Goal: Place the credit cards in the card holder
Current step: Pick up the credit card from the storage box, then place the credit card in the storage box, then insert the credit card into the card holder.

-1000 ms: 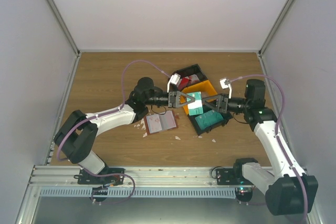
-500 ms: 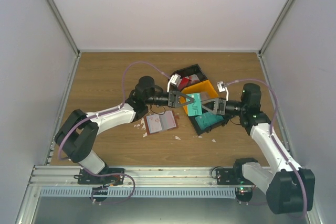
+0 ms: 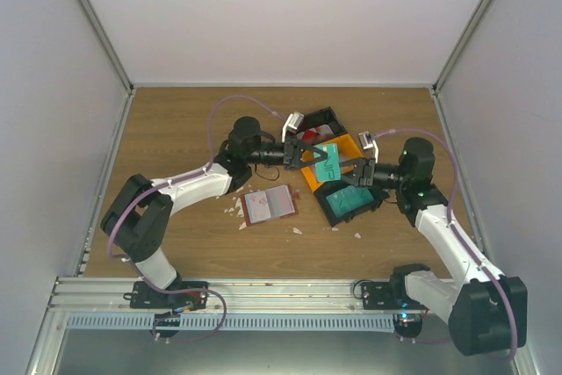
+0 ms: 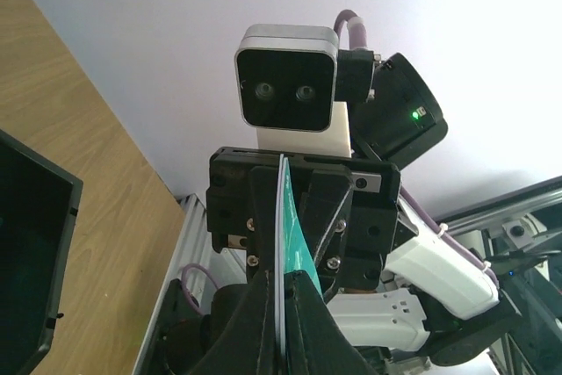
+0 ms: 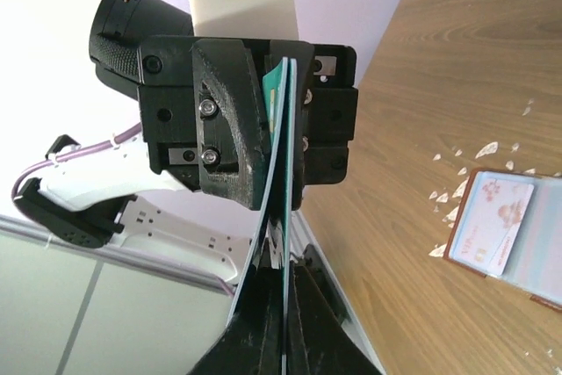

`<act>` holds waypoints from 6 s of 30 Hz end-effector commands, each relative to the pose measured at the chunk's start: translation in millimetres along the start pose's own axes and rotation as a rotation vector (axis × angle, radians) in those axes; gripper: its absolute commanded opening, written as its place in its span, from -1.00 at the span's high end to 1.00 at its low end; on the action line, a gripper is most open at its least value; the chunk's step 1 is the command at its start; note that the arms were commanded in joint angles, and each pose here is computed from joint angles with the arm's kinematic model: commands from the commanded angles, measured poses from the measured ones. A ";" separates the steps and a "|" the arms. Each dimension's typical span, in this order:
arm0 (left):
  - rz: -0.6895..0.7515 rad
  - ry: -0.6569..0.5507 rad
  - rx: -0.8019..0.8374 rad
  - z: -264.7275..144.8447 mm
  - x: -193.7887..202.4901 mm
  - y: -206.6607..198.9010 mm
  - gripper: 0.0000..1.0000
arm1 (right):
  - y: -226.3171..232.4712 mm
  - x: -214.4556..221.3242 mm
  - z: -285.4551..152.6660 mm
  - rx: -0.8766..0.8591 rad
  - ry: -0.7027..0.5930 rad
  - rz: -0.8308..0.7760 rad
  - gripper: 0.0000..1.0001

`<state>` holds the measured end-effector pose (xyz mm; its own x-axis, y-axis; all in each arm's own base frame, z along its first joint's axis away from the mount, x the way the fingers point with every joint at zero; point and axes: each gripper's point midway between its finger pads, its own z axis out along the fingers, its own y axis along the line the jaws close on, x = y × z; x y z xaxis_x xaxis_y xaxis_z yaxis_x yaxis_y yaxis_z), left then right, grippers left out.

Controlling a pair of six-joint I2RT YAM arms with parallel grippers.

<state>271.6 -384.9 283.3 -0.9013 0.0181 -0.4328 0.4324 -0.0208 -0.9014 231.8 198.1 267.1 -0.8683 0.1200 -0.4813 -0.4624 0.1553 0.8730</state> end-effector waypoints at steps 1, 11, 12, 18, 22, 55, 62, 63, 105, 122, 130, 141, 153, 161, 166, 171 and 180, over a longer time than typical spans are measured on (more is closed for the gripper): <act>-0.059 -0.004 -0.033 7.8 -8.6 20.7 0.91 | 6.6 -14.1 -0.8 0.015 -0.049 -0.010 0.99; -0.157 0.054 -0.030 13.0 -10.6 51.6 0.79 | -20.4 -41.0 -37.8 0.094 -0.184 0.099 0.99; -0.163 0.058 -0.028 12.8 -10.2 53.4 0.79 | -22.0 -41.3 -40.4 0.097 -0.188 0.105 0.99; -0.192 0.069 -0.031 11.2 -6.5 63.7 0.92 | -31.1 -44.0 -52.4 0.127 -0.215 0.131 0.99; -0.191 0.046 -0.062 4.9 -4.3 70.5 1.00 | -54.9 -47.9 -64.5 0.291 -0.252 0.096 0.99; -0.044 -0.105 -0.543 -77.9 32.3 118.9 1.00 | -178.8 69.3 -41.8 1.021 0.273 0.088 0.62; -0.040 -0.120 -0.570 -85.6 34.6 120.4 1.00 | -170.2 38.3 -50.2 1.100 0.187 0.031 0.25; -0.041 -0.125 -0.575 -87.1 34.9 120.6 1.00 | -166.6 31.8 -51.4 1.108 0.162 0.017 0.24; 0.094 -0.174 -0.175 -98.7 13.1 -10.7 0.70 | -2.0 25.0 92.6 -0.029 0.072 -0.165 0.99; 0.115 -0.197 -0.217 -114.9 32.5 -3.4 0.78 | 17.8 7.0 98.3 -0.080 0.065 -0.131 0.99; 0.043 -0.241 -0.369 -130.2 35.5 32.3 1.00 | -11.1 7.3 100.4 0.060 0.074 -0.138 0.39; -0.232 -0.337 -0.705 -178.8 84.5 142.8 1.00 | -137.3 40.5 99.7 0.719 0.203 -0.208 -0.02; -0.321 -0.309 -0.677 -167.8 95.3 179.1 1.00 | -208.1 87.8 102.7 1.060 0.426 -0.243 -0.09; -0.378 -0.274 -0.647 -158.4 103.4 195.6 1.00 | -221.0 106.6 96.2 1.082 0.480 -0.202 -0.03; -0.392 -0.256 -0.606 -150.0 103.4 200.9 1.00 | -224.6 113.1 93.0 1.094 0.506 -0.184 0.16; -0.395 -0.247 -0.584 -146.4 103.2 203.6 1.00 | -226.7 117.3 91.8 1.095 0.510 -0.164 0.24; -0.377 -0.299 -0.653 -159.1 101.2 201.3 1.00 | -227.4 116.5 87.9 1.119 0.496 -0.150 0.35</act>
<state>263.8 -230.2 40.2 -0.9369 -0.3406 -0.0792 -0.1171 0.5190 -0.8467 261.6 275.6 20.9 -0.8896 -0.3110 -0.3345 -0.3890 0.8997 0.1980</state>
